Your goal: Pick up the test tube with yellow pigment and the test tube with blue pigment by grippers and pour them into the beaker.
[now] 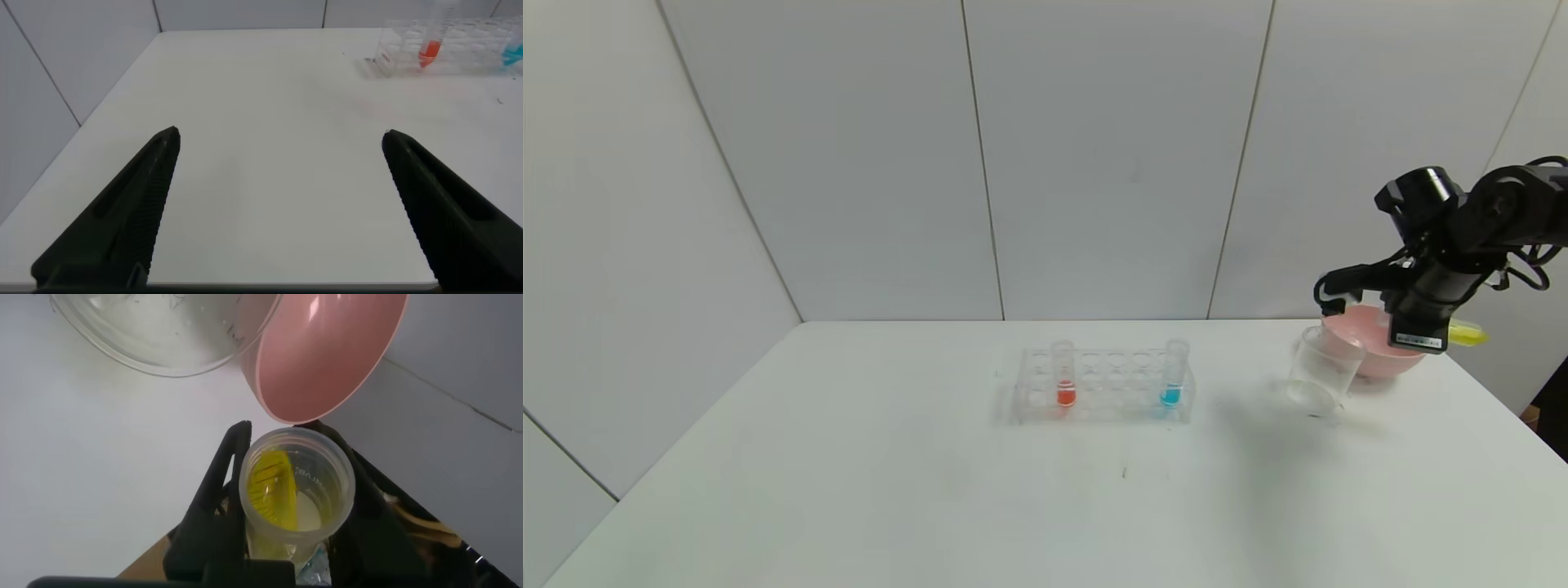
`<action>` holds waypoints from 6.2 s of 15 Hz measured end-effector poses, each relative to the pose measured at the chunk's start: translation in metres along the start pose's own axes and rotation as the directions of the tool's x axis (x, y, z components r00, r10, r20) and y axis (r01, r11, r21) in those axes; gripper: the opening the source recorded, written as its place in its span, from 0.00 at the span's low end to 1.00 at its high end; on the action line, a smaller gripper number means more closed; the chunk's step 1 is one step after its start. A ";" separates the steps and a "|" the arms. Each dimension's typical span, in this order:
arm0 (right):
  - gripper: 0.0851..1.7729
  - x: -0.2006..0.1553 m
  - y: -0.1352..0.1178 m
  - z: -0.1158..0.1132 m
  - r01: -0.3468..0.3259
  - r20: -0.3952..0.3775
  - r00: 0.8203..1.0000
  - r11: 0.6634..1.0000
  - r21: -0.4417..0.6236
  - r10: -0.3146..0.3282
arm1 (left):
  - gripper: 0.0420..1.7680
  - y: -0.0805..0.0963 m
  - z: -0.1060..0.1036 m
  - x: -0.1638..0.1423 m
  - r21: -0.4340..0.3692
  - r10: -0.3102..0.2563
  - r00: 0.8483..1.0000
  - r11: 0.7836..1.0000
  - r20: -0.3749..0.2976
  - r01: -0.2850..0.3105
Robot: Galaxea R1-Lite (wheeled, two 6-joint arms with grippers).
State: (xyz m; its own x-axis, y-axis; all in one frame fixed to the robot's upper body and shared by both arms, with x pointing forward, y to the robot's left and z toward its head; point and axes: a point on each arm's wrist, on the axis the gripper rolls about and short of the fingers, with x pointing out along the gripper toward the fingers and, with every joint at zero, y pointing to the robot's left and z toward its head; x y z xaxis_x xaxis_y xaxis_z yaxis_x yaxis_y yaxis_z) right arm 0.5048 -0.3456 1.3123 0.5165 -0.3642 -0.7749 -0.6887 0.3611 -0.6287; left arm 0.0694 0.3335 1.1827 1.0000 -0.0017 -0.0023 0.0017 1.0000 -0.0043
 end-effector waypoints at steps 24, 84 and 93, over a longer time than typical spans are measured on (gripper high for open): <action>0.31 -0.008 0.010 0.030 0.102 -0.146 0.981 0.982 -0.158 -0.125 | 1.00 0.000 0.000 0.000 0.000 0.000 1.000 1.000 0.000 0.000; 0.53 0.153 -0.025 -0.061 -0.367 0.513 0.570 0.359 0.858 -0.642 | 1.00 0.000 0.000 0.000 0.000 0.000 1.000 1.000 0.000 0.000; 0.82 0.125 -0.028 -0.032 -0.362 0.525 0.506 0.383 0.850 -0.685 | 1.00 0.000 0.000 0.000 0.000 0.000 1.000 1.000 0.000 0.000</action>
State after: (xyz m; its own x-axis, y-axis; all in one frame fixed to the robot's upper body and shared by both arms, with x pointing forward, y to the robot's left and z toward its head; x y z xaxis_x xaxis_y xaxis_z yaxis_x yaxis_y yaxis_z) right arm 0.5720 -0.4286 1.2349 0.9998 0.0187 0.0052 -0.0186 0.9997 -0.0150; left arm 0.0694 0.3335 1.1827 1.0000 -0.0017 -0.0023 0.0017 1.0000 -0.0043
